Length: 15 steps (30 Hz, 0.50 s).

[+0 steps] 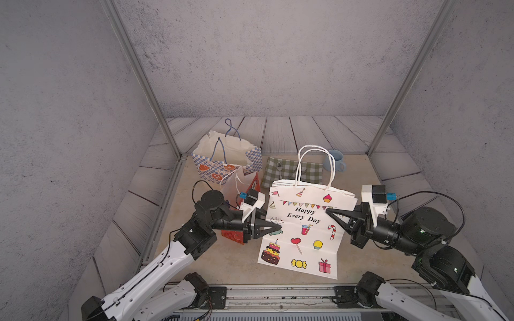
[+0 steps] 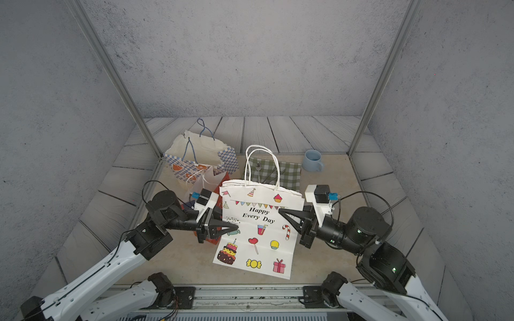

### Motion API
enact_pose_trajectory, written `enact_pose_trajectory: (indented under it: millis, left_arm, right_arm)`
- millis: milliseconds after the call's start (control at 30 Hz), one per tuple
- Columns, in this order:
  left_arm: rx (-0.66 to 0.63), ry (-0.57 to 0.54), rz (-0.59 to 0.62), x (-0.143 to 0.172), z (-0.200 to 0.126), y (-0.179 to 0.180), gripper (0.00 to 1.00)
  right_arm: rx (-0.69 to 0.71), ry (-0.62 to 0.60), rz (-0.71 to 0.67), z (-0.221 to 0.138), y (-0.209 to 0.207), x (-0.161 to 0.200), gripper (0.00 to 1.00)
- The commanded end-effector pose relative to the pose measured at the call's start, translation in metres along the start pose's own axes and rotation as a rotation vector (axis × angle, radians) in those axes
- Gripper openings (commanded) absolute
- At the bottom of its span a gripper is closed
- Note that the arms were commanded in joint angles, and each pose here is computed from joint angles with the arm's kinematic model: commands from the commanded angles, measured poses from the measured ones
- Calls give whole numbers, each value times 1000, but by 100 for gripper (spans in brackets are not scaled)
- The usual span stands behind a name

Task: Put away the paper bag
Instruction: Press the paper bag at the center of the board.

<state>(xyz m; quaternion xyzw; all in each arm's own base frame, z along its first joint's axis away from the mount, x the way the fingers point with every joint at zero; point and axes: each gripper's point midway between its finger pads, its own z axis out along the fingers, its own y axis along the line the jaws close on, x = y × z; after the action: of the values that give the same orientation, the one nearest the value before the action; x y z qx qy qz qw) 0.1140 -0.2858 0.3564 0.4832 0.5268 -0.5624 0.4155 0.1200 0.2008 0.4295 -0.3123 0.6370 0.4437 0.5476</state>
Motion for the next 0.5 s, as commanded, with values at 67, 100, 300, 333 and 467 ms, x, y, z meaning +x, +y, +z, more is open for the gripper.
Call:
enact_pose_trajectory:
  millis: [67,100,300,333,467]
  left_arm:
    - [-1,-2,14,-4,-2,-3,29]
    - [-9,-3,13,-4,-2,-2,39]
    - [-155,-31,95,-11,-16,8,77]
    - [-184,-45,121,-16,-21,8,78]
    - [-288,-80,228,-38,-43,3,79]
  right_arm:
    - [13,-77,-10,-4,1,-22,0]
    - [14,-80,-9,-4,1,-23,0]
    - [43,-92,-1,-9,-2,-26,0]
    - [56,-90,-1,-11,-3,-25,0]
    - [103,-96,-1,-17,-9,-26,0]
